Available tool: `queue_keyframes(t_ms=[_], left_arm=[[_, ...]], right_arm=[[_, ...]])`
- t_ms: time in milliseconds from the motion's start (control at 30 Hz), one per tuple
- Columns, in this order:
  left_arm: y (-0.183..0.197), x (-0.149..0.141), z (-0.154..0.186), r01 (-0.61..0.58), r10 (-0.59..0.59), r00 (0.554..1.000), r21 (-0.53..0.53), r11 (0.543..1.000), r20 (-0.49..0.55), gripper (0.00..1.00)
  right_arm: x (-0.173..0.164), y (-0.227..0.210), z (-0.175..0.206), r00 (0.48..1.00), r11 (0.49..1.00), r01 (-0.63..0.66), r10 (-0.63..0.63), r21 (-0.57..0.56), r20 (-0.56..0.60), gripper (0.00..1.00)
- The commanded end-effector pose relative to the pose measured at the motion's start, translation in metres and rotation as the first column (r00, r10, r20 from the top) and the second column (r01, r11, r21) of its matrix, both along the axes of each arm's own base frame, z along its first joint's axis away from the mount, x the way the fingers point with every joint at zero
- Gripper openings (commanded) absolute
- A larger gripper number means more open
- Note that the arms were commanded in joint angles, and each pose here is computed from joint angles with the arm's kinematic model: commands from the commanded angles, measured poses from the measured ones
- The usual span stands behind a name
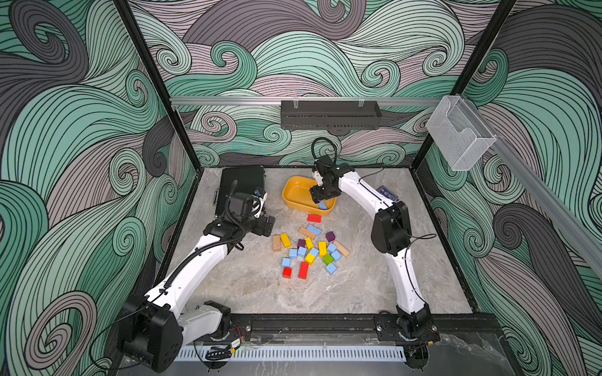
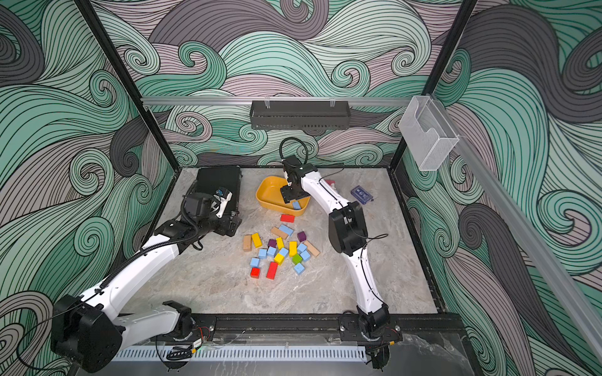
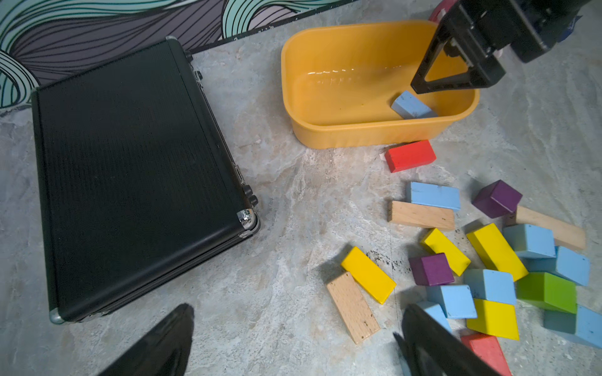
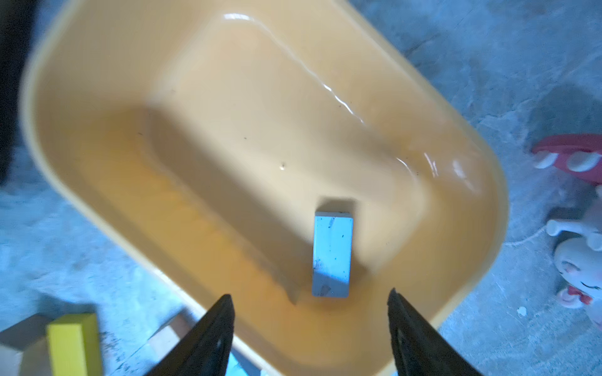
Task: Pick out the blue building blocks
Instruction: Place the building block in the storage box, then pick up the building block from the center of the board.
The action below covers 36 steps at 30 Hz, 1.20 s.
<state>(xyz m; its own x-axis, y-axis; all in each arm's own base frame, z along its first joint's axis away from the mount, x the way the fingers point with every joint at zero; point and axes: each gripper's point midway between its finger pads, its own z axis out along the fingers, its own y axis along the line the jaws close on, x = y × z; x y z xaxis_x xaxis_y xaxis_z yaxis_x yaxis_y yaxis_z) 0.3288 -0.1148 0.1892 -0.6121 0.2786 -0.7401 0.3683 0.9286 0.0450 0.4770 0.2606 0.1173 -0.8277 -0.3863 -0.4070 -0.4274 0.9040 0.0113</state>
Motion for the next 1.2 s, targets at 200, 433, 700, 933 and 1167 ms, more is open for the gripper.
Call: queue_keyframes(t_ms=[200,433,700,933,1167], left_arm=[[-0.005,-0.01,0.058,0.068,-0.062,0.989,-0.039,0.997,0.132,0.99],[-0.019,-0.031,0.07,0.199,-0.185,0.967,-0.065,0.978,0.174,0.99],[-0.037,-0.07,0.079,0.359,-0.321,0.918,-0.141,0.923,0.234,0.98],[-0.041,-0.093,0.073,0.405,-0.366,0.905,-0.176,0.897,0.217,0.99],[-0.045,-0.109,0.059,0.421,-0.384,0.902,-0.212,0.882,0.197,0.99]], right_arm=[[-0.044,-0.017,0.066,0.999,0.998,0.005,-0.007,0.062,0.041,0.99],[-0.083,-0.037,0.092,0.998,0.997,0.015,-0.019,0.081,0.052,0.99],[-0.156,-0.048,0.088,1.0,0.993,-0.014,0.016,0.113,-0.021,0.99],[-0.223,-0.059,0.065,0.997,0.994,-0.02,0.027,0.103,-0.07,0.99],[-0.276,-0.063,0.036,0.993,0.99,-0.01,0.026,0.137,-0.119,0.98]])
